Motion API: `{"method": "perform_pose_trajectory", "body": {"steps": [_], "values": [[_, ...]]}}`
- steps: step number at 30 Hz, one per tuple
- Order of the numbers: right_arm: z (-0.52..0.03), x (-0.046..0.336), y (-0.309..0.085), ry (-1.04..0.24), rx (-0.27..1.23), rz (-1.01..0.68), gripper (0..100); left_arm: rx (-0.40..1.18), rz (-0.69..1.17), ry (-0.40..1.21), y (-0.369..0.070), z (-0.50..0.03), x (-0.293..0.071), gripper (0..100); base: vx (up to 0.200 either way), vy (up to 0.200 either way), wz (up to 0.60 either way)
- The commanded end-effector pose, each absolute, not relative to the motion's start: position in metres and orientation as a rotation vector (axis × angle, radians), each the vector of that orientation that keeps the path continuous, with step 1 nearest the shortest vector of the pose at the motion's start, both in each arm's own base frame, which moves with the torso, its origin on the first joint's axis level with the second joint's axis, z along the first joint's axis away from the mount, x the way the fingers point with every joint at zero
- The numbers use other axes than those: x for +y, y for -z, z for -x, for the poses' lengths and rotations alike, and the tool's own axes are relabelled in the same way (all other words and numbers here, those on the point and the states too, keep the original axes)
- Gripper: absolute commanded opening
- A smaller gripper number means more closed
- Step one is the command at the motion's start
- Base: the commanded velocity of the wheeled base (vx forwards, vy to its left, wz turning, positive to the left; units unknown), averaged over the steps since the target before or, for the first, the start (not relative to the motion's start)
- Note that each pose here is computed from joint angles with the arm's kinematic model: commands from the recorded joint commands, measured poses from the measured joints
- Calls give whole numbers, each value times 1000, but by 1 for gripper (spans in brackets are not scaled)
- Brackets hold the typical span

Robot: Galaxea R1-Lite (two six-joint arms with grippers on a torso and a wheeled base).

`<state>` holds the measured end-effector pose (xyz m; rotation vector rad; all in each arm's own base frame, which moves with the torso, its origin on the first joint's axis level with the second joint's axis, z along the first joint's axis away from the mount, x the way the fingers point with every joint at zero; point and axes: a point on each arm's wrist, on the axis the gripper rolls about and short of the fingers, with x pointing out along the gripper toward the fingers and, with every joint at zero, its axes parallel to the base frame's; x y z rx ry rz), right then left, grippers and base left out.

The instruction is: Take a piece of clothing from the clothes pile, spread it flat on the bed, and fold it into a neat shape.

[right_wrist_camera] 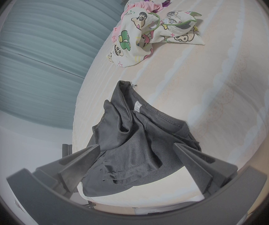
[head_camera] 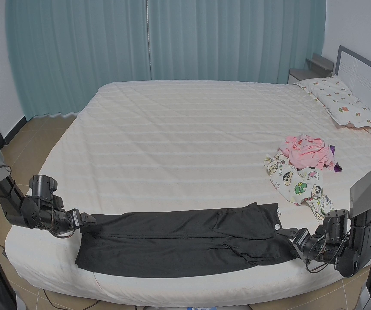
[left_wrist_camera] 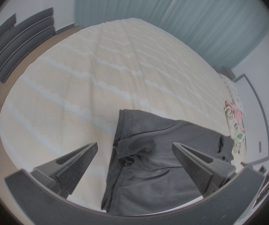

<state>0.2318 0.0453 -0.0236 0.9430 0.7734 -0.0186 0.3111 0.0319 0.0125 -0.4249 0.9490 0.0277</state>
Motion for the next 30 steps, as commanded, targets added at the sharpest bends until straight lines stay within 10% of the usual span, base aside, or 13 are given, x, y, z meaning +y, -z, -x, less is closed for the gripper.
{"method": "perform_pose_trajectory", "body": {"steps": [1,23,24,30], "values": [[-233,45,25,16,766,-941,100,1016,422,17,15,-318,36,100,0,0,0],[-233,46,25,16,766,-940,100,1022,387,77,28,-336,20,100,0,0,0],[-233,46,25,16,766,-940,100,1025,388,78,28,-335,20,0,0,0,0],[-233,46,25,16,766,-940,100,1025,377,89,30,-332,18,0,0,0,0]]}}
